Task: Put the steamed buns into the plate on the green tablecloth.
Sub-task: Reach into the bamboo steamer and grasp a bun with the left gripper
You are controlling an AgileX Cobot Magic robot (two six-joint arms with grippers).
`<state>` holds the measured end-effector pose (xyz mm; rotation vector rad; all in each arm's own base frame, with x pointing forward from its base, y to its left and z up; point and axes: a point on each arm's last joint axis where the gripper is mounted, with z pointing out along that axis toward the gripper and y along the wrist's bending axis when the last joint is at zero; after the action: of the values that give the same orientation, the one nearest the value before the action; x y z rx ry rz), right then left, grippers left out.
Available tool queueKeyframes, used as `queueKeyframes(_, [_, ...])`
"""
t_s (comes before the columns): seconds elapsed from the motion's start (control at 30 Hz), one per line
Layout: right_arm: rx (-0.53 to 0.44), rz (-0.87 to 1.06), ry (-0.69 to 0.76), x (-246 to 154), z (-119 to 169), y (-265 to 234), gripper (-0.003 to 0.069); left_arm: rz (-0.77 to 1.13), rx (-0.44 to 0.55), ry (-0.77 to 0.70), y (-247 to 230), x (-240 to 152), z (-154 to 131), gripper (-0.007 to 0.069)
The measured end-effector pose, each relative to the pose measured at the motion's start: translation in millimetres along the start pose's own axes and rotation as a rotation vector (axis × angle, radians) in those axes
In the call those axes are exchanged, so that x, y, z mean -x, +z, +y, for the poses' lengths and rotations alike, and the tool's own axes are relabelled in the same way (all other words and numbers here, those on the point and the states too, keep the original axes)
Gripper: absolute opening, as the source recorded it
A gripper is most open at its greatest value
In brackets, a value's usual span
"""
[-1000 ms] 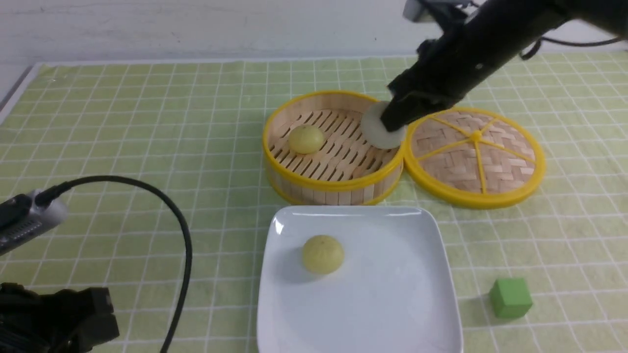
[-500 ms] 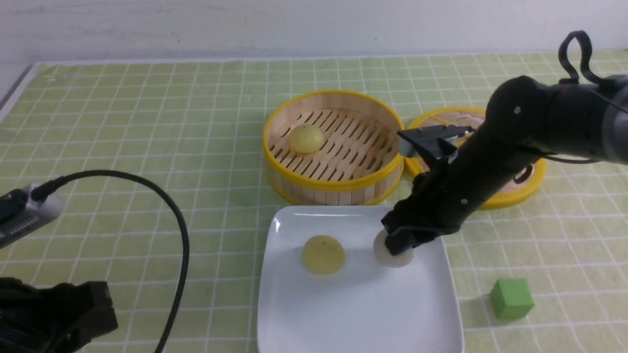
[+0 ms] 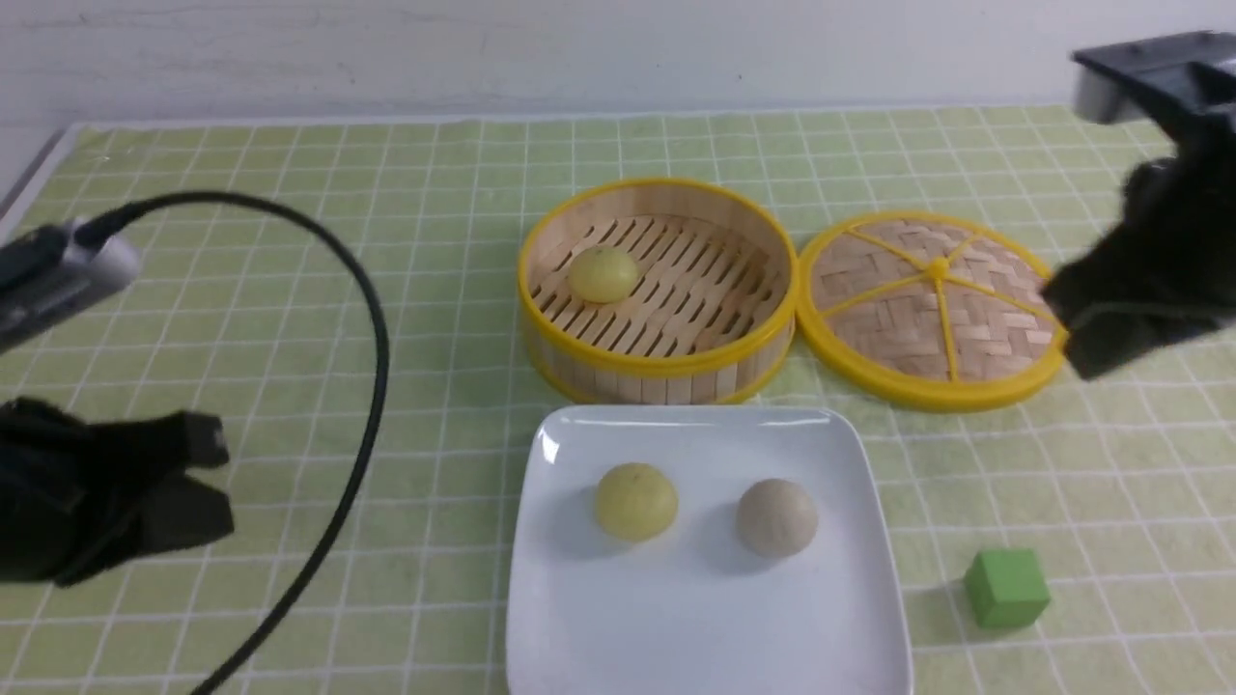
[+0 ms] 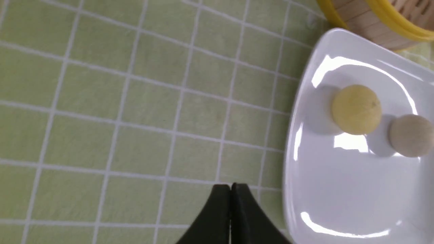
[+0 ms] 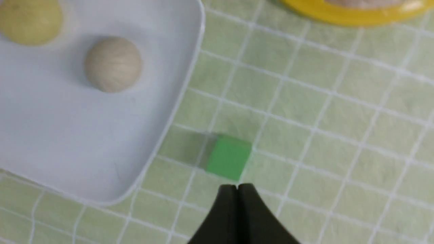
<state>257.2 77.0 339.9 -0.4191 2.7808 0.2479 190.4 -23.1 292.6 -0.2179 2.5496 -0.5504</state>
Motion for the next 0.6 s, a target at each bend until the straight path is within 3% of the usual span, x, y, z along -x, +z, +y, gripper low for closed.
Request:
queueKeyframes(0.17, [-0.018, 0.004, 0.033, -71.8, -2.3, 0.9, -0.0015, 0.134, -0.206, 0.082, 35.1, 51.8, -21.5, 0.0002])
queueKeyframes(0.33, [-0.03, -0.068, 0.041, -99.9, -4.6, 19.0, -0.0014, 0.27, -0.289, 0.132, 85.7, 92.0, -56.2, 0.0002])
queueKeyframes(0.43, [-0.035, -0.081, 0.045, -103.9, -6.0, 27.3, -0.0014, 0.339, -0.251, 0.178, 126.2, 118.1, -88.6, 0.0025])
queueKeyframes(0.6, [-0.039, -0.121, 0.046, -99.3, -6.9, 29.1, -0.0008, 0.334, -0.037, 0.291, 178.9, 154.3, -132.2, 0.0146])
